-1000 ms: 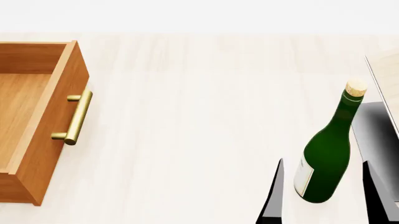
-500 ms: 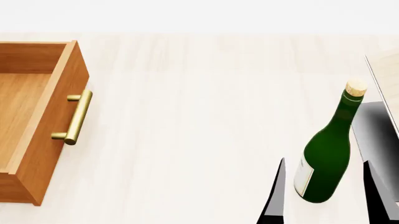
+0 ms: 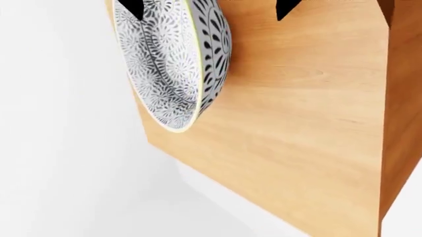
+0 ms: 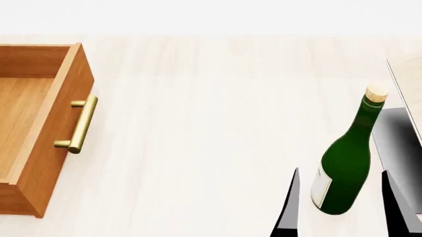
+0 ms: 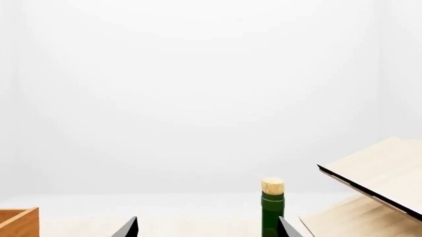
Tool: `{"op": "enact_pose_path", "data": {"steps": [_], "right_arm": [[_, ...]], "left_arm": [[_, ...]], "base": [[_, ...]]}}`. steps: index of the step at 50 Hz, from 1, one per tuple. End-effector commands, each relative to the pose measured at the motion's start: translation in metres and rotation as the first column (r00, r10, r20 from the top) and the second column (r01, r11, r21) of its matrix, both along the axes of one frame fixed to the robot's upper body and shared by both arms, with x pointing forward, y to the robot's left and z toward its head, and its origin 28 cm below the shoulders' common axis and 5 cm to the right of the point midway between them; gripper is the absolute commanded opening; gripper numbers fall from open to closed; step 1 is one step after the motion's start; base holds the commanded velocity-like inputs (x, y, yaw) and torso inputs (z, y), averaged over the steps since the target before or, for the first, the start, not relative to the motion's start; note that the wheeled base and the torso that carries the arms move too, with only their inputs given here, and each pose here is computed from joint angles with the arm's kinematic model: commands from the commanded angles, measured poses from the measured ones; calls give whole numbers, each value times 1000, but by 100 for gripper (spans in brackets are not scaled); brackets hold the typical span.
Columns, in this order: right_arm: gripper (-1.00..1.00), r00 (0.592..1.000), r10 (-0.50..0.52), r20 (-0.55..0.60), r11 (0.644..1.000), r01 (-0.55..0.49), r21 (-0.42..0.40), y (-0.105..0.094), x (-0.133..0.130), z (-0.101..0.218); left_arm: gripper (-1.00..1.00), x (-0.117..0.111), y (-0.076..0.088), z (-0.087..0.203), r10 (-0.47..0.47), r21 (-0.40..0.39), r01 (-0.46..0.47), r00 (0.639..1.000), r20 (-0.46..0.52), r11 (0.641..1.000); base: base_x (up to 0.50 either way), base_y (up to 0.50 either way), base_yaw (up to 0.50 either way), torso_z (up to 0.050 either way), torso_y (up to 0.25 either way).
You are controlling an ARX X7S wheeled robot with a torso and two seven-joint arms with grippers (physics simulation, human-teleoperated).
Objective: Put the bowl on top of the cabinet.
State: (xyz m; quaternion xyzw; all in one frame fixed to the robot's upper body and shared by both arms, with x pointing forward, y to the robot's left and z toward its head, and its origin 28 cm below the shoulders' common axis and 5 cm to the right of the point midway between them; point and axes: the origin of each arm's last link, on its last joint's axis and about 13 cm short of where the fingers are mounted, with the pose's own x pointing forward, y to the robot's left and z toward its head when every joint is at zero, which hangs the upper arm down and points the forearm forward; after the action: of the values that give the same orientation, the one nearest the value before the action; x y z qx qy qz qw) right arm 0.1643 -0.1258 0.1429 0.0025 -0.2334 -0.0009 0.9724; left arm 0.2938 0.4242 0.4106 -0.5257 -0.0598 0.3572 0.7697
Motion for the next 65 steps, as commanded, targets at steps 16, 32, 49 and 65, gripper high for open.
{"op": "enact_pose_path", "data": {"steps": [16,32,49,65], "right_arm": [[100,1000,4,1,1000,-4,-4,1,-1,0],[100,1000,-7,21,1000,7,6,-2,-3,4],[100,985,-90,144,996,85,43,-10,-9,12],[100,944,-138,299,990,128,54,-11,-24,19]], "left_arm": [[100,-20,-36,14,-10,113,5,999,52,994],[100,-72,-94,-26,-196,494,77,961,195,866],[100,-105,-143,-142,-180,734,-145,921,345,663],[100,-140,-159,-206,-159,750,-373,833,530,545]], "base": [[0,0,0,0,0],[0,0,0,0,0],[0,0,0,0,0],[0,0,0,0,0]]}}
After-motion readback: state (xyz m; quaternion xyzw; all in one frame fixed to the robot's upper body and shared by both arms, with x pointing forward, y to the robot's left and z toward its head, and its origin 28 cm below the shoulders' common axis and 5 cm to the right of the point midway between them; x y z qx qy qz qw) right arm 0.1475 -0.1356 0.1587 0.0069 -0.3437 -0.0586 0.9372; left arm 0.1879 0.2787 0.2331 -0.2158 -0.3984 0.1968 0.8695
